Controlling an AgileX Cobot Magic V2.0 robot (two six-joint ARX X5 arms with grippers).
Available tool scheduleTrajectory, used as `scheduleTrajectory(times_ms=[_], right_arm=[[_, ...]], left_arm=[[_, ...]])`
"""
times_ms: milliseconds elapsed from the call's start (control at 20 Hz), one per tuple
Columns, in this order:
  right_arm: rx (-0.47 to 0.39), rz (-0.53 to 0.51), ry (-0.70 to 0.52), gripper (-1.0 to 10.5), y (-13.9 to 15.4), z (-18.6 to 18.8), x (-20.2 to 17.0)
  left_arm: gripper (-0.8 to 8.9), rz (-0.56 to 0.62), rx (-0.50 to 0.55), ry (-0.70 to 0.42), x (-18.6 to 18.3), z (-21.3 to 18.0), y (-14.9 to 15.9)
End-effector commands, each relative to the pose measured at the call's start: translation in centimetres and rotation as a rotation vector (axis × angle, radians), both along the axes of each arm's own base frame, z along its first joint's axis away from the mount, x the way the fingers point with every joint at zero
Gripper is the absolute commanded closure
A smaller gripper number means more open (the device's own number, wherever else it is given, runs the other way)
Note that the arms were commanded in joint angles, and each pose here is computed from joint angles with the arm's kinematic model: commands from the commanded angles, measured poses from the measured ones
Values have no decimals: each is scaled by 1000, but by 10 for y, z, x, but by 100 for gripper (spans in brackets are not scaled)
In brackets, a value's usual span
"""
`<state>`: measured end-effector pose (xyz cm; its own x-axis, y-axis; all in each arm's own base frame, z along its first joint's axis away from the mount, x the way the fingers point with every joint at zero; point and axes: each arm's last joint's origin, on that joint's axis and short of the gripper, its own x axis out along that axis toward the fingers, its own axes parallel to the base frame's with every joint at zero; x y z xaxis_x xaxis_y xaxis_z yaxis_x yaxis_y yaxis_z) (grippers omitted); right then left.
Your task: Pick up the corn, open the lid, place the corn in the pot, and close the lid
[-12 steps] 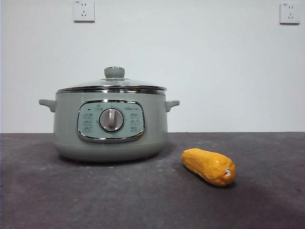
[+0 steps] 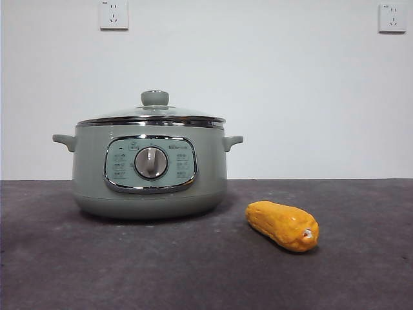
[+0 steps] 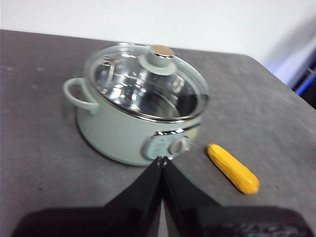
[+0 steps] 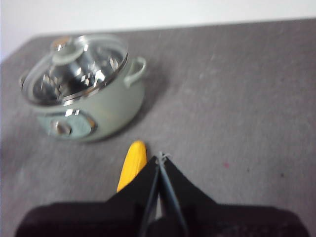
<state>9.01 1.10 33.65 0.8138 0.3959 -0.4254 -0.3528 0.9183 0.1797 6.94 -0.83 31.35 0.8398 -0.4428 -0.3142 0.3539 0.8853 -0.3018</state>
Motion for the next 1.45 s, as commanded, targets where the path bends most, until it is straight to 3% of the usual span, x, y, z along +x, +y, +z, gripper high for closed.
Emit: scheduleTrajectory(times_ms=[50,650,700,850,900,950,1450], right_arm=[[-50,38,39,957,0,14,0],[-64,54,125,933,0,37,0],[-63,54,124,855,0,37,0],[-55,65,123,435,1,38,0],[-49,74,126,355,1,37,2],[-43,83,131,347,1,38,2],[-1,168,218,349,9,31,37]], left_arm=[[820,-57,40,4,0,13,-1],[801,-143,72,103,8,37,-5],[713,-142,70,108,9,36,-5],[200,-134,52,127,12,36,-5],[177,-135,52,130,13,36,-5],[179,-135,51,134,14,36,-5],[180,-182,26,141,19,36,-6]])
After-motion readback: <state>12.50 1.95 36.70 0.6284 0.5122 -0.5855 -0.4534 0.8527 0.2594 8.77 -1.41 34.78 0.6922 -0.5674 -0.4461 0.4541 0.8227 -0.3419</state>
